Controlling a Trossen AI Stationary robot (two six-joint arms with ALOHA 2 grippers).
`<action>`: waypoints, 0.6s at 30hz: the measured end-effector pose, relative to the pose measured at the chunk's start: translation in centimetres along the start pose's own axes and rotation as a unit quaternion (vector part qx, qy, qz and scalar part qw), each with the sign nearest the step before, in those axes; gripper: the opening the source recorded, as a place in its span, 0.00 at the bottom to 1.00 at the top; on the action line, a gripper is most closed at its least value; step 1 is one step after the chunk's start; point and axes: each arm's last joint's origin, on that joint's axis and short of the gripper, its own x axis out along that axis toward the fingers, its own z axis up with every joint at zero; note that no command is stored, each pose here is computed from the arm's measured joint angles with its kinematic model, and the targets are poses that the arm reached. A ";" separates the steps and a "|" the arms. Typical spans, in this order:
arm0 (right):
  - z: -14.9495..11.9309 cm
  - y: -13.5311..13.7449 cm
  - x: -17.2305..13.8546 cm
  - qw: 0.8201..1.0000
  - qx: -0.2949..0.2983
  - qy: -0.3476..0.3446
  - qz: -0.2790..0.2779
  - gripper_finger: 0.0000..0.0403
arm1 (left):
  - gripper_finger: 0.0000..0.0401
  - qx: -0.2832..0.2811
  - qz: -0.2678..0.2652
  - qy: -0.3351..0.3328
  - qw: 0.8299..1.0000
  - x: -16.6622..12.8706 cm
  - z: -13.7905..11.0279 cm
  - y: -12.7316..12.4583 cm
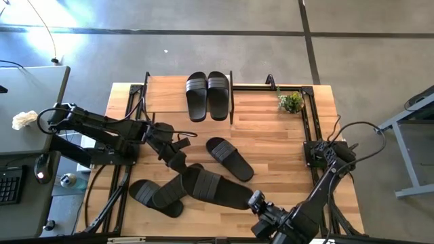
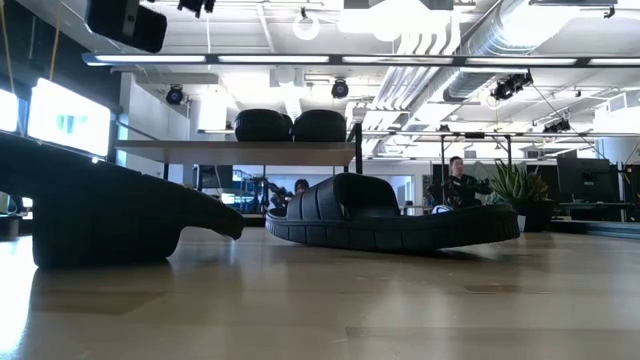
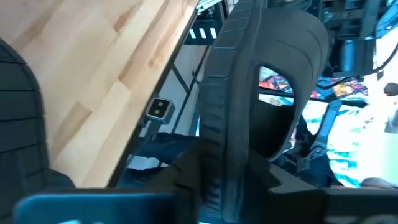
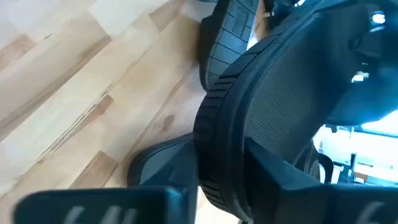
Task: Pick and place slides into the shelf
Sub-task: Move the black slipper to the top left of the table
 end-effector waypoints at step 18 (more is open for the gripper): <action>-1.6 0.5 0.0 0.983 0.156 0.075 0.065 0.06 | 0.47 0.088 0.082 -0.010 0.993 -0.1 -0.3 1.4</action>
